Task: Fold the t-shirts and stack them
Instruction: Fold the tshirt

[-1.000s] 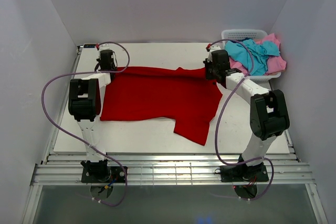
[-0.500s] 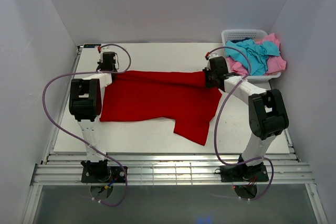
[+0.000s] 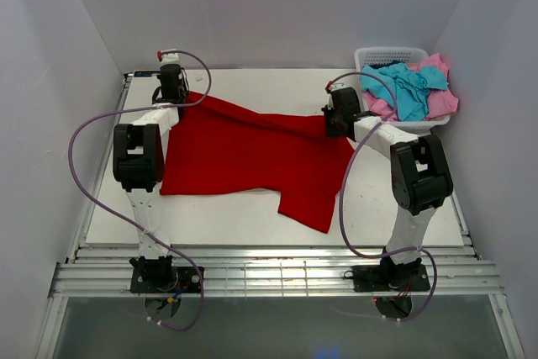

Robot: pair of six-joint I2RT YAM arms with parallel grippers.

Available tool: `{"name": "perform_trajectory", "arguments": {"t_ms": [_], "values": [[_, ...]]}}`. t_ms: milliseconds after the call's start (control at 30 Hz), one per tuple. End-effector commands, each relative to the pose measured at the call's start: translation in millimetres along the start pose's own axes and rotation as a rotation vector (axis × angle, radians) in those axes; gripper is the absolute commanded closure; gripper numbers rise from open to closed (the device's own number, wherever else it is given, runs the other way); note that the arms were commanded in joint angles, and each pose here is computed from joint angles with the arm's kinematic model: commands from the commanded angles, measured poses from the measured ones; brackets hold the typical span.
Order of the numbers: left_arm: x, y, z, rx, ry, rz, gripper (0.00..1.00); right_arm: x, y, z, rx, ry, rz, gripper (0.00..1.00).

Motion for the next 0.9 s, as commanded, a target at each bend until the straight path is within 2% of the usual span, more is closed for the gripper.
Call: {"name": "perform_trajectory", "arguments": {"t_ms": [0, 200, 267, 400, 633, 867], "values": [[26.5, 6.4, -5.6, -0.037, 0.001, -0.096, 1.00, 12.3, 6.4, 0.1, -0.006, 0.011, -0.026, 0.92], [-9.5, 14.3, 5.6, 0.052, 0.113, -0.063, 1.00, 2.8, 16.8, 3.4, 0.021, 0.023, -0.012, 0.92], [-7.1, 13.4, 9.9, 0.067, 0.146, -0.117, 1.00, 2.3, 18.2, 3.6, 0.023, 0.021, -0.015, 0.92], [-21.0, 17.8, 11.5, 0.083, 0.208, -0.125, 1.00, 2.8, 19.8, 3.8, 0.024, 0.023, -0.018, 0.92], [-18.9, 28.3, 10.6, 0.104, 0.201, -0.175, 1.00, 10.8, 17.5, 6.3, 0.037, 0.027, -0.039, 0.92], [-7.1, -1.5, 20.1, 0.150, 0.158, -0.232, 1.00, 8.3, 16.3, 6.3, 0.040, 0.024, -0.030, 0.92]]}}
Point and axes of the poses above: each gripper's point midway between its finger pads, its own y axis out along the fingers, its own z axis along the line the jaws close on, x = y × z, the point moved 5 cm from there along -y, back along the fingers, and after that the axes turned 4 degrees about y, right-handed, at the moved point
